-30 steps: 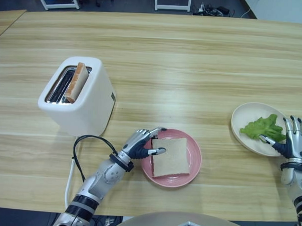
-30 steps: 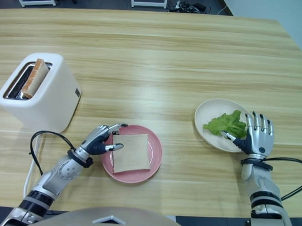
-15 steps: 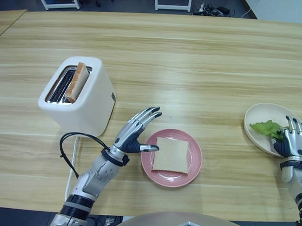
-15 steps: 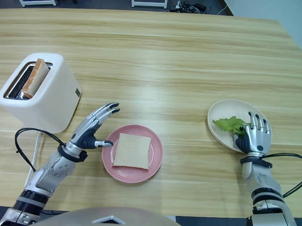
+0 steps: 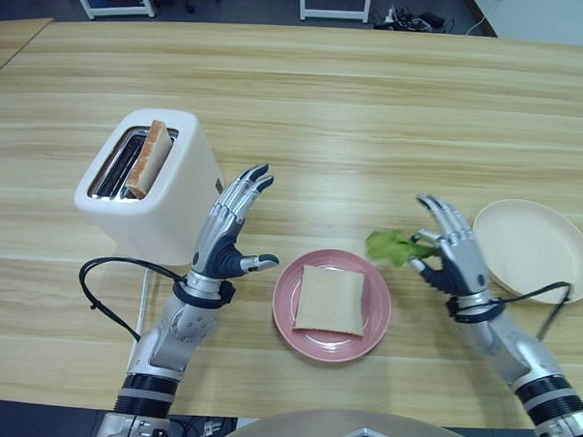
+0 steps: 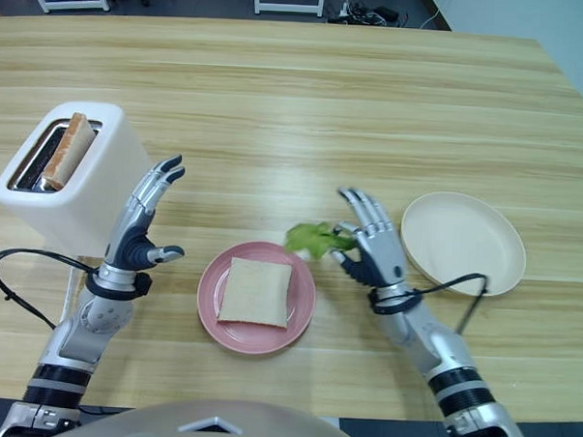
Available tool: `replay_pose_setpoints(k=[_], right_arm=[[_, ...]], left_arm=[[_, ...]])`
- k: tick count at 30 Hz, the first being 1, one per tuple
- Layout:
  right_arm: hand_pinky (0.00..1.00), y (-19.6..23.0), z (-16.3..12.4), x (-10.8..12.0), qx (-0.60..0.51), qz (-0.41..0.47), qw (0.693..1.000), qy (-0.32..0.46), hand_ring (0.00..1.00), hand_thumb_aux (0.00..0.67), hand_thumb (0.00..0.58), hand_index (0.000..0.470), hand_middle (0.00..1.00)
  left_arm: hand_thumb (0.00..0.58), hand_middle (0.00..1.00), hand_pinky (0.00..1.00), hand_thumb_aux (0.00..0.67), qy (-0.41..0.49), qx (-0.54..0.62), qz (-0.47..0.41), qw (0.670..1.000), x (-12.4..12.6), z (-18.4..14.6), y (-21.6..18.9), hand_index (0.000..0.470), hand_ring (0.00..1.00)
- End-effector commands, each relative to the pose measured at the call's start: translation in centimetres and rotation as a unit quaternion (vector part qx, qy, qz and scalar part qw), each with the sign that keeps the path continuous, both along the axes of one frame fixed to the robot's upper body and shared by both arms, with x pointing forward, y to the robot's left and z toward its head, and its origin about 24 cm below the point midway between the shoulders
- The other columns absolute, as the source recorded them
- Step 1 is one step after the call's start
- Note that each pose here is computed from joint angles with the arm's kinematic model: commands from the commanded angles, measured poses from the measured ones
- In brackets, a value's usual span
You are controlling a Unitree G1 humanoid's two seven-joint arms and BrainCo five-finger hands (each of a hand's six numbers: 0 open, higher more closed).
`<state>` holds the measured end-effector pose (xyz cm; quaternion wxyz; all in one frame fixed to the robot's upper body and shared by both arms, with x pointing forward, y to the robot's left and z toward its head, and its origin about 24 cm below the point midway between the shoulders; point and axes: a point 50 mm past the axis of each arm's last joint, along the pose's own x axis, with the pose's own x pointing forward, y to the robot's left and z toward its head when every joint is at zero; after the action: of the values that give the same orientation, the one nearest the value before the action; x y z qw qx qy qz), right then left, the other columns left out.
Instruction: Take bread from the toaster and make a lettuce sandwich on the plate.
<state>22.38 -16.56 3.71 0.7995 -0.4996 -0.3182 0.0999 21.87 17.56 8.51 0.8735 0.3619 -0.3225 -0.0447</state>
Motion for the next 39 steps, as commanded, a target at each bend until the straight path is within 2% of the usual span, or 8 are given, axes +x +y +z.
replay_pose_setpoints(k=[1, 13, 14, 15, 20, 35, 37, 39], right_arm=[[0.00, 4.2, -0.9, -0.3, -0.013, 0.087, 0.996, 0.008, 0.00, 0.670, 0.580, 0.470, 0.00], [0.00, 4.2, -2.8, -2.3, -0.106, 0.166, 0.979, 0.062, 0.00, 0.649, 0.579, 0.455, 0.00], [0.00, 4.1, -2.8, -2.2, -0.110, 0.164, 0.978, 0.062, 0.00, 0.066, 0.108, 0.046, 0.00], [0.02, 4.1, -2.7, -2.1, -0.111, 0.160, 0.979, 0.060, 0.02, 0.000, 0.000, 0.000, 0.02], [0.02, 3.9, -2.3, -1.9, -0.113, 0.144, 0.982, 0.050, 0.02, 0.000, 0.000, 0.000, 0.02], [0.02, 3.1, -1.9, -1.3, -0.111, 0.114, 0.987, 0.037, 0.02, 0.000, 0.000, 0.000, 0.02], [0.01, 3.1, -1.9, -1.4, -0.111, 0.114, 0.987, 0.038, 0.01, 0.000, 0.000, 0.000, 0.01], [0.02, 3.1, -1.9, -1.4, -0.110, 0.113, 0.987, 0.039, 0.02, 0.000, 0.000, 0.000, 0.02]], left_arm=[[0.000, 0.00, 0.00, 0.000, 0.004, -0.008, 0.013, 1.000, 0.2, -0.3, 0.3, 0.000, 0.00], [0.000, 0.00, 0.00, 0.000, -0.026, 0.002, 0.139, 0.990, 0.7, 1.6, 4.0, 0.000, 0.00], [0.000, 0.00, 0.00, 0.000, -0.035, 0.001, 0.165, 0.986, 0.6, 2.1, 4.6, 0.000, 0.00], [0.000, 0.00, 0.00, 0.000, -0.046, 0.007, 0.195, 0.980, 0.5, 2.6, 5.5, 0.000, 0.00], [0.000, 0.00, 0.00, 0.000, -0.047, 0.055, 0.335, 0.939, -0.3, 4.2, 10.7, 0.000, 0.00], [0.000, 0.00, 0.00, 0.000, 0.127, 0.208, 0.346, 0.906, 1.5, 2.6, 14.6, 0.000, 0.00], [0.429, 0.00, 0.00, 0.328, 0.135, 0.224, 0.349, 0.900, 1.5, 2.8, 14.9, 0.230, 0.00], [0.484, 0.00, 0.00, 0.397, 0.141, 0.235, 0.338, 0.900, 1.5, 2.9, 14.8, 0.278, 0.00]])
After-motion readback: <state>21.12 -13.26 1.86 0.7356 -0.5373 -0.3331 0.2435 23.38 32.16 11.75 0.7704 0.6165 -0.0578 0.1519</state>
